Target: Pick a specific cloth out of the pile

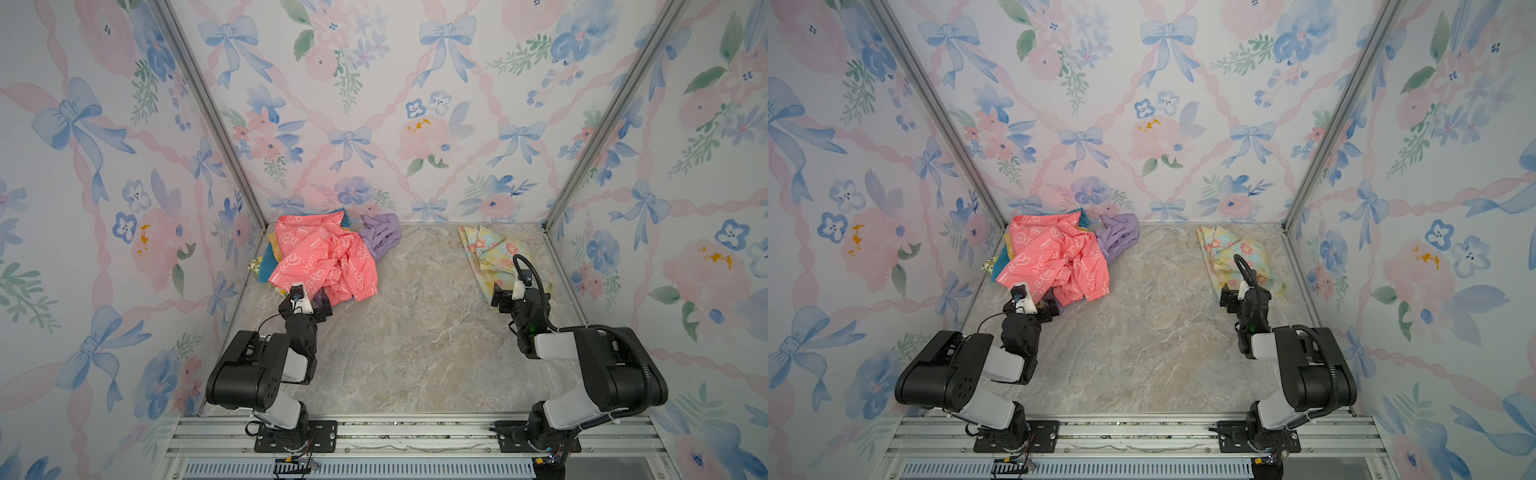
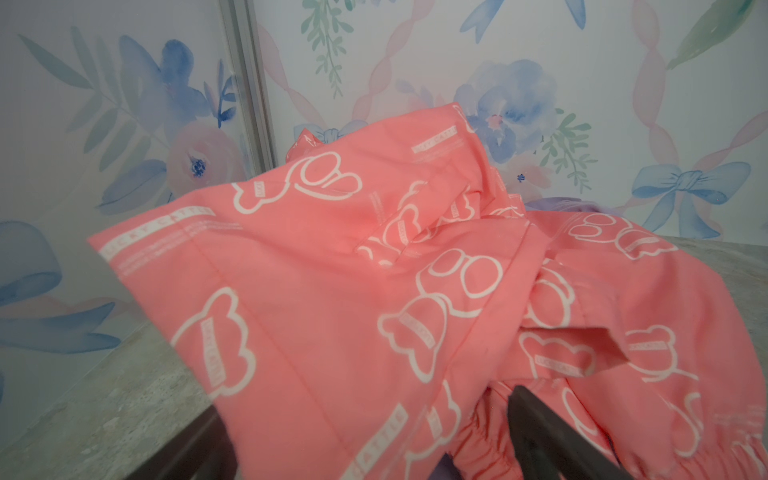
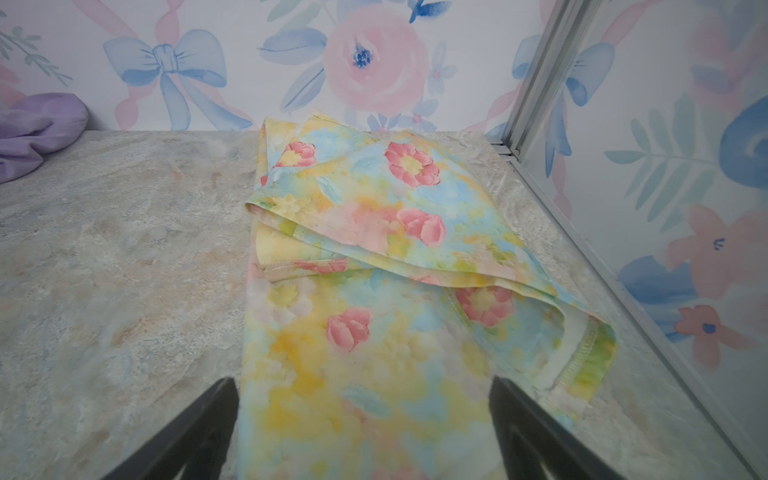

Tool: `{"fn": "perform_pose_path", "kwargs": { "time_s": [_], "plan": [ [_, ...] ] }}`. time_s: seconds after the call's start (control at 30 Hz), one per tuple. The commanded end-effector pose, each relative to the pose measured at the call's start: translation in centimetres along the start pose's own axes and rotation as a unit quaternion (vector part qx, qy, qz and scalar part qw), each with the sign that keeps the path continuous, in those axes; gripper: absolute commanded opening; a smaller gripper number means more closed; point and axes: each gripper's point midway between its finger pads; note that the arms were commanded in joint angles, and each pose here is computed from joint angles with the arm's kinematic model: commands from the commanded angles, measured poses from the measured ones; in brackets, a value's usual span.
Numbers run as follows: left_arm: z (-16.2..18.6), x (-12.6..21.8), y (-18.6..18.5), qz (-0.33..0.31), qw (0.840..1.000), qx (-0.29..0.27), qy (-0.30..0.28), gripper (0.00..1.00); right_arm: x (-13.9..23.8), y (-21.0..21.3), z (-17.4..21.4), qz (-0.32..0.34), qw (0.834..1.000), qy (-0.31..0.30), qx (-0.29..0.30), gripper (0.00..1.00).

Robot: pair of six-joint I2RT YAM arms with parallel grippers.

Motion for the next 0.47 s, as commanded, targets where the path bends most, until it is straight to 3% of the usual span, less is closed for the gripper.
{"fn": "perform_pose_path", "kwargs": {
  "time_s": [0.0,0.43],
  "plan": [
    [-0.64,-0.29,-0.22,0.000,1.000,-0.007,-0.011,0.98,0.06,0.55,0.04,-0.010,1.000,0.003,0.001,0.97],
    [-0.67,-0.25,-0.28,-0.002,1.000,-0.008,-0.011,0.98,-0.02,0.49,0.15,-0.024,1.000,0.006,-0.010,0.97]
  ]
}}
Point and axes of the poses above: each gripper's point midway between its finger pads, its own x axis back along the fingers, its own y axis along the line the jaws close on, z = x × y, and after that the axes turned 2 degrees about -x, right-handed
